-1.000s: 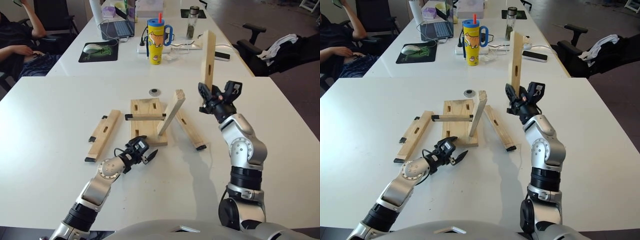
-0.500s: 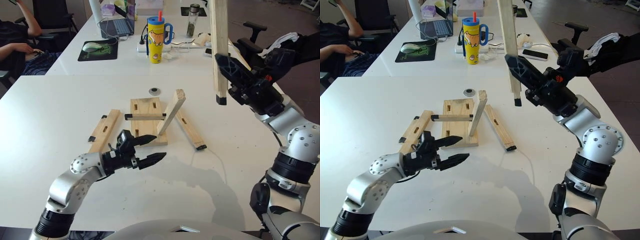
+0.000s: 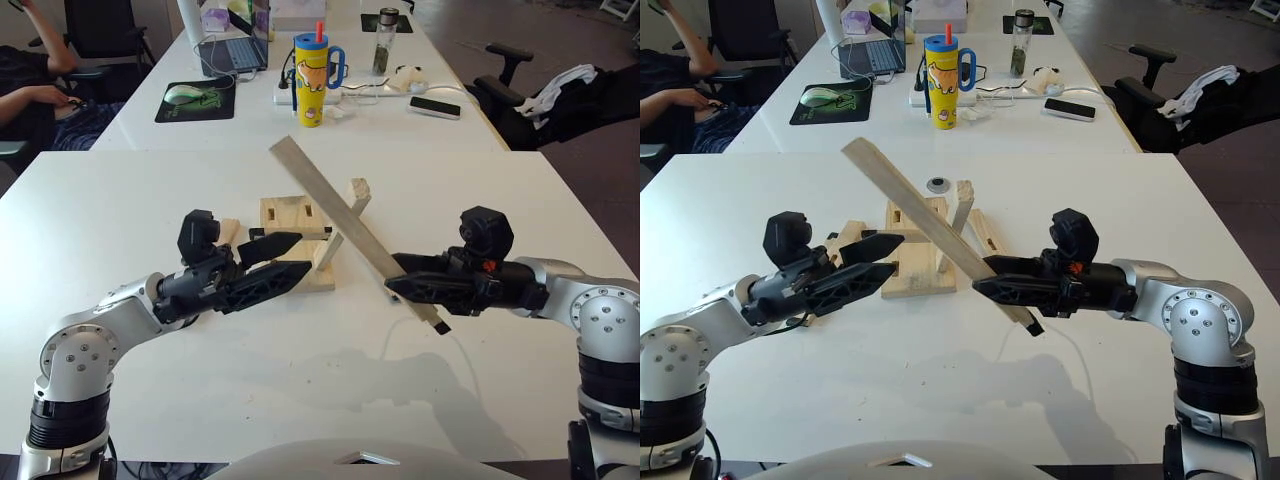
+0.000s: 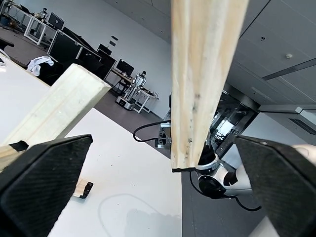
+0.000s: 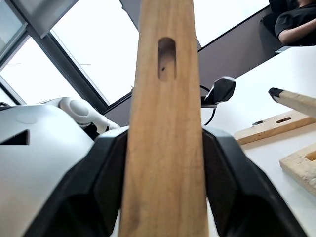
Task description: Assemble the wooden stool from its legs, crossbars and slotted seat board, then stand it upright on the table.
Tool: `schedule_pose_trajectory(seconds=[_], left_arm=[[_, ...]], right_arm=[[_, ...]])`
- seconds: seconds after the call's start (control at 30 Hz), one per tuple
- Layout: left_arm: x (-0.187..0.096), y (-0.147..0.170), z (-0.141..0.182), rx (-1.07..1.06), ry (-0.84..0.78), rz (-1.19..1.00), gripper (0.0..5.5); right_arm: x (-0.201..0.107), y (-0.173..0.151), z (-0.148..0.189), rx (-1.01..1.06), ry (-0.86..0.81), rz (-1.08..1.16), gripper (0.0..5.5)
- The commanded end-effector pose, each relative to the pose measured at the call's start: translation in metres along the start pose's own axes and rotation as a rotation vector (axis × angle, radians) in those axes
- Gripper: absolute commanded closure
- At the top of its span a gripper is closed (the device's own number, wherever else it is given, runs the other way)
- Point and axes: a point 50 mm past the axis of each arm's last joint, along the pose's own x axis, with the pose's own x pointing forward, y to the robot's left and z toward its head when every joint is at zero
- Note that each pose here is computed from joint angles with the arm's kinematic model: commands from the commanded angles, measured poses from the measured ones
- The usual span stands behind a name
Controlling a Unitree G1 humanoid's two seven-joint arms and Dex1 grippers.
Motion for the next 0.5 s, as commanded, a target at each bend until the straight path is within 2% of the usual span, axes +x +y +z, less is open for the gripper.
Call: schedule_pose_trajectory(seconds=[0.03,0.27,0.5], left_arm=[[0.004,-0.003,0.014,-0.004,-0.052,-0.020,0.18],[0.005,-0.009,0.019,-0.045,-0.055,-0.063,0.18],[0.008,-0.007,0.009,-0.077,0.007,-0.055,0.18]], right_arm=[[-0.005,0.000,-0.007,0.018,0.077,-0.002,3.44],[-0.007,-0.004,-0.018,0.027,0.138,-0.012,3.44],[-0.004,-0.005,-0.020,0.021,0.144,0.008,3.44]])
